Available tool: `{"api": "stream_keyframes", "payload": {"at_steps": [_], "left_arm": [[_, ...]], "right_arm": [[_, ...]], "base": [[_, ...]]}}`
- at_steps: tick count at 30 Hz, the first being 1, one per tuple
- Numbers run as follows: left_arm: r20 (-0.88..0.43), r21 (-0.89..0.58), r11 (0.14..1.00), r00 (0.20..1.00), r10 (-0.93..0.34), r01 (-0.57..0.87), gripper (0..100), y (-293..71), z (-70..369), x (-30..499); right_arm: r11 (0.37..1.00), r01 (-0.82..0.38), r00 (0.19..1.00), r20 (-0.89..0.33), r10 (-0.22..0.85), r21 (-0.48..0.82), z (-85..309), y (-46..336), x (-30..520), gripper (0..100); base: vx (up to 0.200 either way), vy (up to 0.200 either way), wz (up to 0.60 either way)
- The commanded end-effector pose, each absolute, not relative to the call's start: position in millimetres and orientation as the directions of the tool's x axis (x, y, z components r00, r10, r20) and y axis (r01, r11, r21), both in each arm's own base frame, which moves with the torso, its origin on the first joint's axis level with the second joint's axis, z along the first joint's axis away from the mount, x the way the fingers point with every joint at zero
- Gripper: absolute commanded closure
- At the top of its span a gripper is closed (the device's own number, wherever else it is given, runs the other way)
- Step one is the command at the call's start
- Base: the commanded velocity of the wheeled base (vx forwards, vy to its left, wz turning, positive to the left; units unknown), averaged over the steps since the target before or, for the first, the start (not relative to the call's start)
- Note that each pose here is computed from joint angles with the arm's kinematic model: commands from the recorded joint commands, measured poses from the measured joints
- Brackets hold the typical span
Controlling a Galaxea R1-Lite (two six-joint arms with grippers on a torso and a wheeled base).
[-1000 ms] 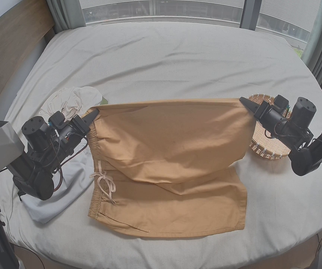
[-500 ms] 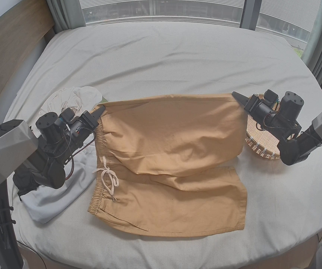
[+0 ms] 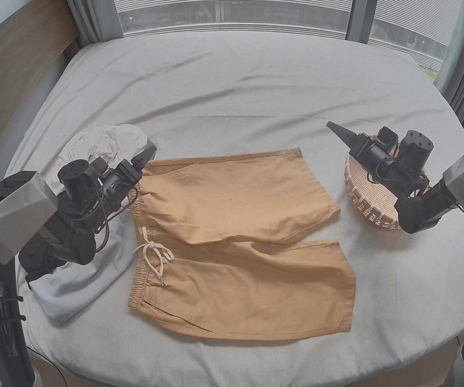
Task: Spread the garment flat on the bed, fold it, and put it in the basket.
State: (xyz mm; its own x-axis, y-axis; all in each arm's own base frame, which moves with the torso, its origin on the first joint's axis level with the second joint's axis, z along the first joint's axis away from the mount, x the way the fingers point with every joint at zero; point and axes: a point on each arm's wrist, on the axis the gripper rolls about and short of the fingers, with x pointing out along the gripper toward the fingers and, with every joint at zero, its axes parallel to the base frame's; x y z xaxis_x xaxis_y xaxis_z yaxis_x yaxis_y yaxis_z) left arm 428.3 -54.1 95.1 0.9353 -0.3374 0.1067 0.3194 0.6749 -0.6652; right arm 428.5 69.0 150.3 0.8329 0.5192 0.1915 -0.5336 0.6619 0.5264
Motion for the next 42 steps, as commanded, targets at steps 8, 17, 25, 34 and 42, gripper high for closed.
{"api": "stream_keyframes", "payload": {"at_steps": [8, 17, 25, 34, 42], "left_arm": [[-0.05, -0.652, 0.735, 0.957, -0.287, 0.187, 0, -47, 78, 396], [-0.15, -0.597, 0.793, 0.953, -0.264, 0.126, 0, -35, 67, 364], [-0.155, -0.604, 0.779, 0.934, -0.323, 0.169, 0, -37, 71, 320], [-0.167, -0.61, 0.756, 0.895, -0.414, 0.237, 0, -47, 61, 288], [-0.178, -0.61, 0.758, 0.892, -0.415, 0.231, 0, -47, 58, 287]], "right_arm": [[0.688, -0.478, 0.839, 0.051, 0.543, 0.546, 117, 69, 357, 0], [0.732, -0.408, 0.84, -0.091, 0.536, 0.545, 65, 61, 329, 0], [0.758, -0.366, 0.824, -0.19, 0.533, 0.54, 24, 61, 329, 0], [0.764, -0.341, 0.817, -0.23, 0.529, 0.547, 1, 62, 338, 0], [0.784, -0.342, 0.807, -0.267, 0.528, 0.518, -17, 63, 342, 0]], "base": [[0.0, 0.0, 0.0], [0.0, 0.0, 0.0], [0.0, 0.0, 0.0], [0.0, 0.0, 0.0], [0.0, 0.0, 0.0]]}}
